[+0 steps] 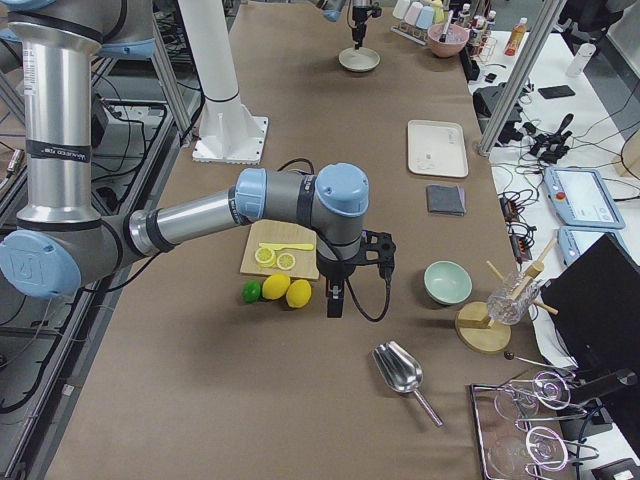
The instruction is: Place red cherry on plate
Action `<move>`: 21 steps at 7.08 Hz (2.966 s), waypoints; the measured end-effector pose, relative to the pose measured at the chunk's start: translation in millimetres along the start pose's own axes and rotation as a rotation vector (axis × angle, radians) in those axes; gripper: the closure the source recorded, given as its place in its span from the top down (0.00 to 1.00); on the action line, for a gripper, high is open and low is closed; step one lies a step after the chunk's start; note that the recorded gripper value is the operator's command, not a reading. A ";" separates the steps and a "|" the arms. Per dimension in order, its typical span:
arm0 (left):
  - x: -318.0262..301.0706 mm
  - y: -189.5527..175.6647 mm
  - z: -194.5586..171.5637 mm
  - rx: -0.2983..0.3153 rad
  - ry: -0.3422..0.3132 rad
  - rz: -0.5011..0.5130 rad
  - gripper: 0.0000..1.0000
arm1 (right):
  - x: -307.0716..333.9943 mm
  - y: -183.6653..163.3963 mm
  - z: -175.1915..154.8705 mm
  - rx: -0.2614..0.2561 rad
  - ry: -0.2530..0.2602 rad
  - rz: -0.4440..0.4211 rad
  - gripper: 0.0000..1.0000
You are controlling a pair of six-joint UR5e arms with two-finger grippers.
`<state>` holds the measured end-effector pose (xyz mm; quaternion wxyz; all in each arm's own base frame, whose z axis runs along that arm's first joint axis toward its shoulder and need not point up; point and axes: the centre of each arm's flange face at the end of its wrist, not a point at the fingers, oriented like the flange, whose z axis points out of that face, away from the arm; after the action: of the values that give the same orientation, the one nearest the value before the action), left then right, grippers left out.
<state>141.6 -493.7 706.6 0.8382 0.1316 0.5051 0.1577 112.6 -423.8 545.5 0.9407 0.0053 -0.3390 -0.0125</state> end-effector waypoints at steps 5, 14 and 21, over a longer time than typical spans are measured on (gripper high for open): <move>13.7 7.9 13.7 0.021 -0.007 0.004 0.00 | -0.1 0.9 -1.1 0.001 0.000 0.002 1.00; 147.9 -107.3 -64.7 -0.053 0.304 -0.263 0.00 | 4.9 5.4 -4.2 0.007 0.005 0.013 1.00; 440.5 -221.0 79.8 -0.042 0.206 -0.293 0.00 | 34.2 22.0 -7.6 0.012 0.013 0.087 1.00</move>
<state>435.3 -525.9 304.2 0.7986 0.0222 0.5988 0.0570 144.2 -402.8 561.8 0.9425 -0.0039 -0.3329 0.0306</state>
